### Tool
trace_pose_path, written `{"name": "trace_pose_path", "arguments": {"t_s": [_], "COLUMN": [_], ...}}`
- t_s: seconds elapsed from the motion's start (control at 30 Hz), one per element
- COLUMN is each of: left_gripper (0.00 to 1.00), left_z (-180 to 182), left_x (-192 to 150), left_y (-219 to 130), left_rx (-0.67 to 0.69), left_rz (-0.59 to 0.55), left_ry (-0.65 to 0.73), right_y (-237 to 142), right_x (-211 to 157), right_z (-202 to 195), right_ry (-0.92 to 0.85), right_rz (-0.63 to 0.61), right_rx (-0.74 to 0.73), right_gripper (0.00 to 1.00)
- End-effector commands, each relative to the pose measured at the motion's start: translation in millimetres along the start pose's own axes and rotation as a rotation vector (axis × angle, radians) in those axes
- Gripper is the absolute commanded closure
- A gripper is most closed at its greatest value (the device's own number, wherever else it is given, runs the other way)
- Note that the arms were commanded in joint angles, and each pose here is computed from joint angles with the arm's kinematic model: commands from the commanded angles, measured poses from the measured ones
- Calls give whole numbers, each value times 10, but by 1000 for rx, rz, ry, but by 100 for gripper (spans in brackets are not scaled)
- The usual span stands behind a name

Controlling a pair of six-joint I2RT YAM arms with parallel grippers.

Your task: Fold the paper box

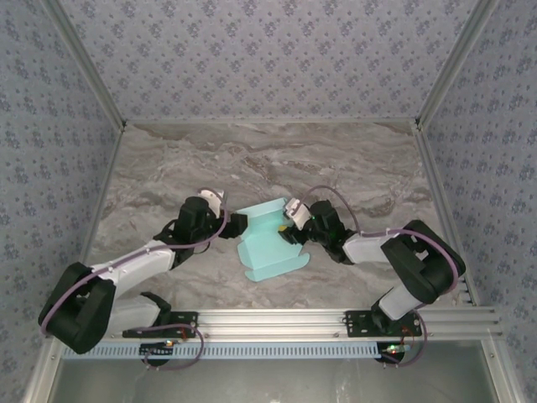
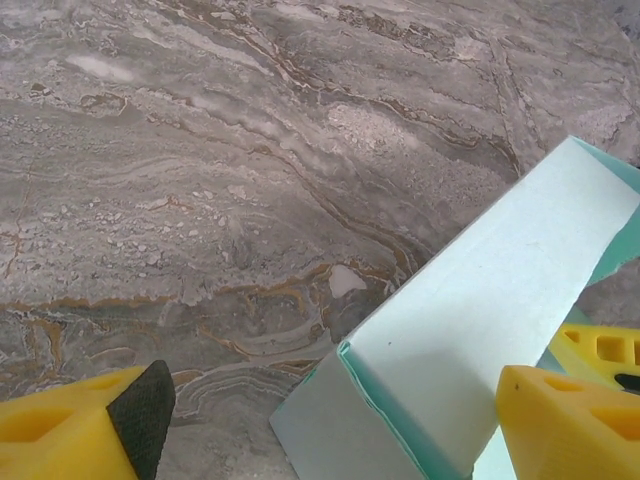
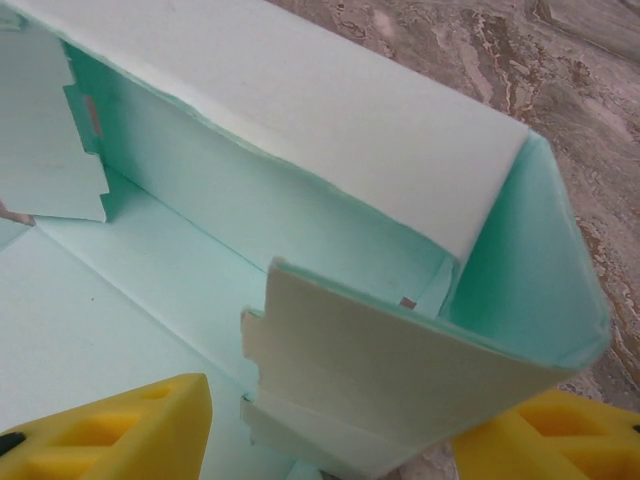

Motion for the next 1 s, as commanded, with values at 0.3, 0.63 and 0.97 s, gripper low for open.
{"name": "trace_pose_path", "arguments": {"t_s": [0.3,0.63,0.97], "left_gripper": [18,19,19], "left_z": [4,18,13], "left_x": [43,35,35], "left_y": [74,53,43], "left_rx": [56,71,66], "left_rz": [12,12,10], "left_ry": [-3,4,4], "right_y": [-171,-452,-386], "right_x": [114,6,-22], "right_z": [-98,-182,-416], "right_ry": [-14,3,49], "right_rz": [-123,-168,-87], "right_rx": [29,75,-20], "right_gripper": [32,31,36]}}
Point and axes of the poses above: each hand's point on the last joint's axis, 136 mm out from that joint toward the fingers, its own y axis out along the fingers, its own z axis along the line the jaws close on, x = y × z, the point moved 10 cm from there along -y, back along the fingers, and after that the axes turned 13 degrees about -y, right-handed, at the moved point
